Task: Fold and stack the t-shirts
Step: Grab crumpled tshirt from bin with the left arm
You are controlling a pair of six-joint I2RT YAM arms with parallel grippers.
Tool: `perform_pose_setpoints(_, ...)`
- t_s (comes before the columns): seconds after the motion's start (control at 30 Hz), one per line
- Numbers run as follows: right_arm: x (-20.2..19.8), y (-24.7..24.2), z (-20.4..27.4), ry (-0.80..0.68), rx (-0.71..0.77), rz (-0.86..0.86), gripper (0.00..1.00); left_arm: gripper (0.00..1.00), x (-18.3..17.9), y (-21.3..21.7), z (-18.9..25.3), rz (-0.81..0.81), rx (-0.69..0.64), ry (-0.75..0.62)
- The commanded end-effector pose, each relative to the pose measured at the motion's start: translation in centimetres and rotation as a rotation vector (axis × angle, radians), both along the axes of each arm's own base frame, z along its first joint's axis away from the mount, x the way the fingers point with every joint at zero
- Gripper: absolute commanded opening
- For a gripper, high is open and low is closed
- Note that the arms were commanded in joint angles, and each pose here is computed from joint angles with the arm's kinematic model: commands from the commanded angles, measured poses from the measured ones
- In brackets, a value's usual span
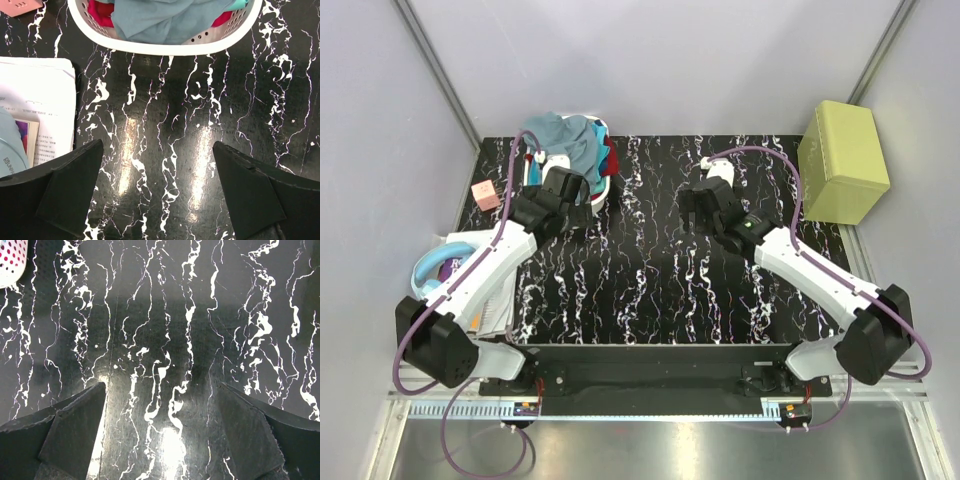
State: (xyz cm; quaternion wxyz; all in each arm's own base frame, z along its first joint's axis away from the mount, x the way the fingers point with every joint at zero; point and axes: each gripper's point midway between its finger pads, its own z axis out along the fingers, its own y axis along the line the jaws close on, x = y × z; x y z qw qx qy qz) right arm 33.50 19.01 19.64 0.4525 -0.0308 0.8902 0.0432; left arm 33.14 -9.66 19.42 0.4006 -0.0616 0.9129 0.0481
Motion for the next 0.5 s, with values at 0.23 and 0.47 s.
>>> perform_pose_setpoints(0.23, 1.8, 1.6, 1.6, -0.047, 0.015, 0.008, 1.00, 0.99, 2.6, -1.0, 2.8, 0.046, 0.010, -0.076)
perform_pose_setpoints(0.47, 1.8, 1.8, 1.6, -0.042, 0.022, 0.008, 1.00, 0.99, 3.2, -0.7, 4.6, 0.026, 0.079, -0.127)
